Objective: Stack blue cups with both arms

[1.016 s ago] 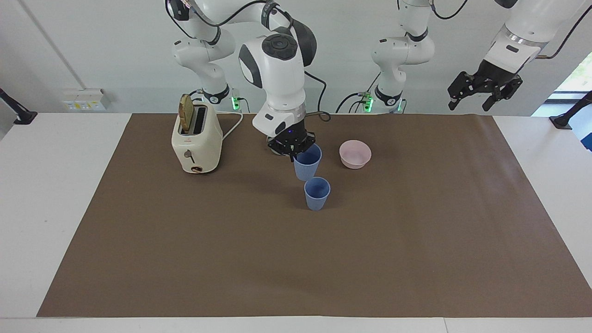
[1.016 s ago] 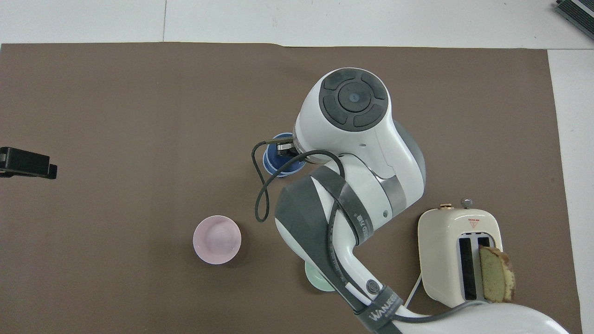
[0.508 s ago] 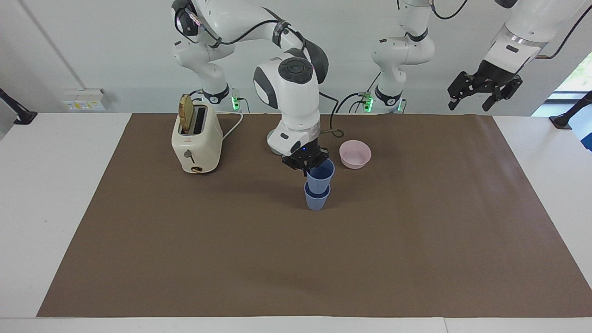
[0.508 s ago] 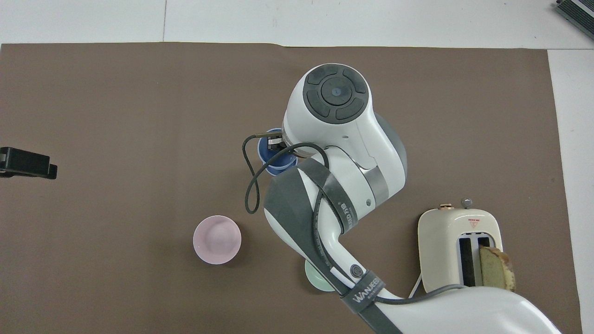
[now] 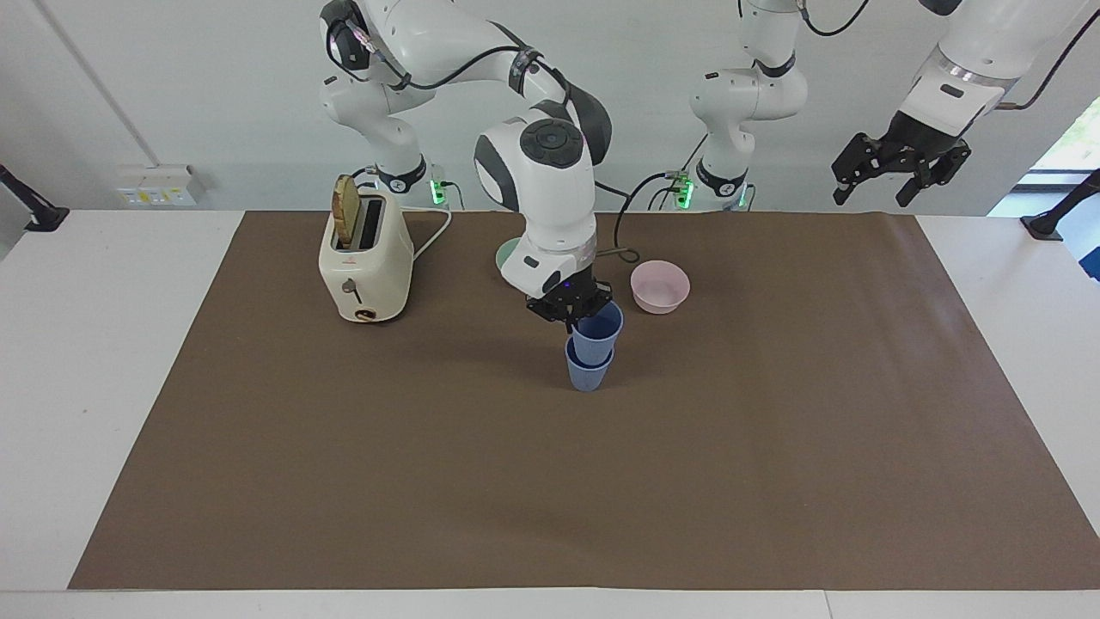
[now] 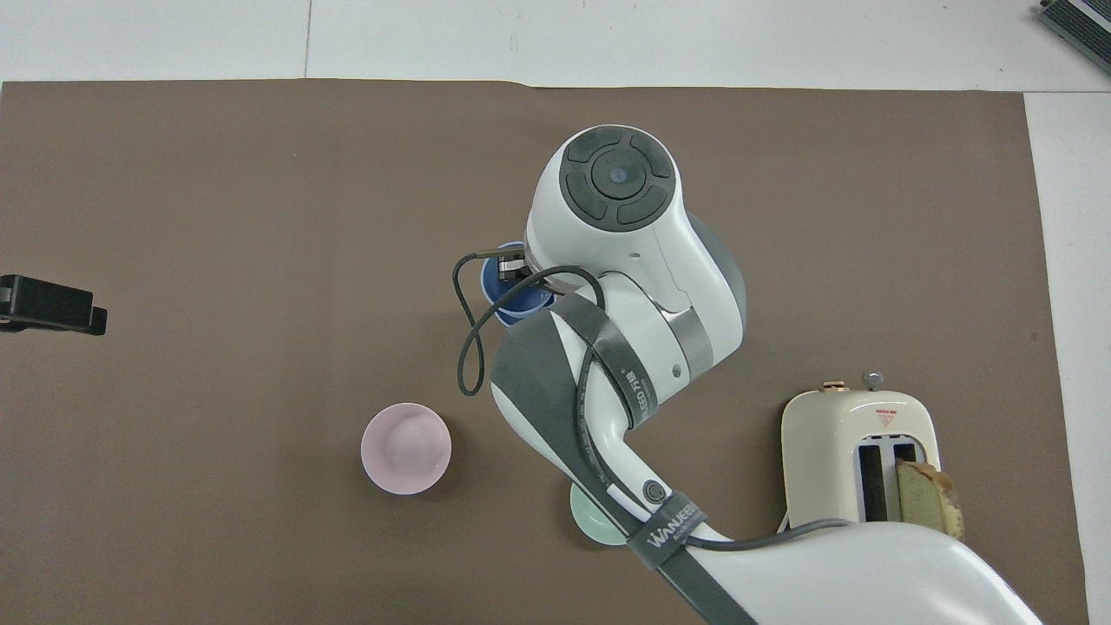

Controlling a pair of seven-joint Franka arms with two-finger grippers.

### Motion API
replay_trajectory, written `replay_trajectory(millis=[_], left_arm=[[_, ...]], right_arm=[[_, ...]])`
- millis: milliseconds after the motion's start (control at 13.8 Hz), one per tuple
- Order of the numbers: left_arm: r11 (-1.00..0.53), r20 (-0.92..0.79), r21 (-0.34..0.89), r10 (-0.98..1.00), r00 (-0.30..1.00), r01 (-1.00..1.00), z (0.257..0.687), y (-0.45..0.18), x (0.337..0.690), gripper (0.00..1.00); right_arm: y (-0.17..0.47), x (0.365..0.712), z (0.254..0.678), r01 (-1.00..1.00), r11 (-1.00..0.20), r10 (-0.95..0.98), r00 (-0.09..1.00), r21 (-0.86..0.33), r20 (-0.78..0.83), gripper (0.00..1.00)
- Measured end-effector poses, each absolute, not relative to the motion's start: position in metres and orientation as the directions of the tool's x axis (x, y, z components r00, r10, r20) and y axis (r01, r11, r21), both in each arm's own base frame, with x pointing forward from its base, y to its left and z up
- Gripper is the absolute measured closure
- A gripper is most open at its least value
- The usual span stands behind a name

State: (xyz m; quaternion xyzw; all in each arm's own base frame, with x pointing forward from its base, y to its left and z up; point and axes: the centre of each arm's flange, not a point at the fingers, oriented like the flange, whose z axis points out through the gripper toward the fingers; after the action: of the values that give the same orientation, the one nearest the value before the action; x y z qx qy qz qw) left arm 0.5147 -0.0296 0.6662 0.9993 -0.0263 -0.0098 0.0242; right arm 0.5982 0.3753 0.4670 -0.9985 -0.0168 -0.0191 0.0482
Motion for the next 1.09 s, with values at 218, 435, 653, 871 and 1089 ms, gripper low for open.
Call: replay_trajectory(millis=[218, 435, 653, 871, 1089], left_arm=[[-0.997, -0.018, 0.049, -0.053, 0.998, -0.052, 0.666, -0.030, 0.515, 0.00], [-0.997, -0.018, 0.049, -0.053, 0.998, -0.052, 0.666, -0.030, 0.515, 0.00], [-0.997, -0.018, 0.049, -0.053, 0.998, -0.052, 0.666, -0.030, 0.515, 0.00], [-0.997, -0.018, 0.049, -0.053, 0.998, -0.052, 0.666, -0.030, 0.515, 0.00], [-0.997, -0.018, 0.049, -0.053, 0.998, -0.052, 0.666, -0.030, 0.515, 0.00]], right_arm=[[0.375, 0.597, 0.462, 0.035, -0.995, 0.032, 0.999, -0.091, 0.031, 0.95], [0.375, 0.597, 0.458, 0.035, -0.996, 0.033, 0.999, -0.088, 0.026, 0.91], [0.375, 0.597, 0.460, 0.035, -0.995, 0.032, 0.999, -0.092, 0.034, 0.53], [0.372, 0.595, 0.483, 0.036, -0.994, 0.029, 0.997, -0.107, 0.069, 0.19], [0.351, 0.588, 0.532, 0.019, -0.994, 0.007, 0.994, -0.110, 0.107, 0.00]])
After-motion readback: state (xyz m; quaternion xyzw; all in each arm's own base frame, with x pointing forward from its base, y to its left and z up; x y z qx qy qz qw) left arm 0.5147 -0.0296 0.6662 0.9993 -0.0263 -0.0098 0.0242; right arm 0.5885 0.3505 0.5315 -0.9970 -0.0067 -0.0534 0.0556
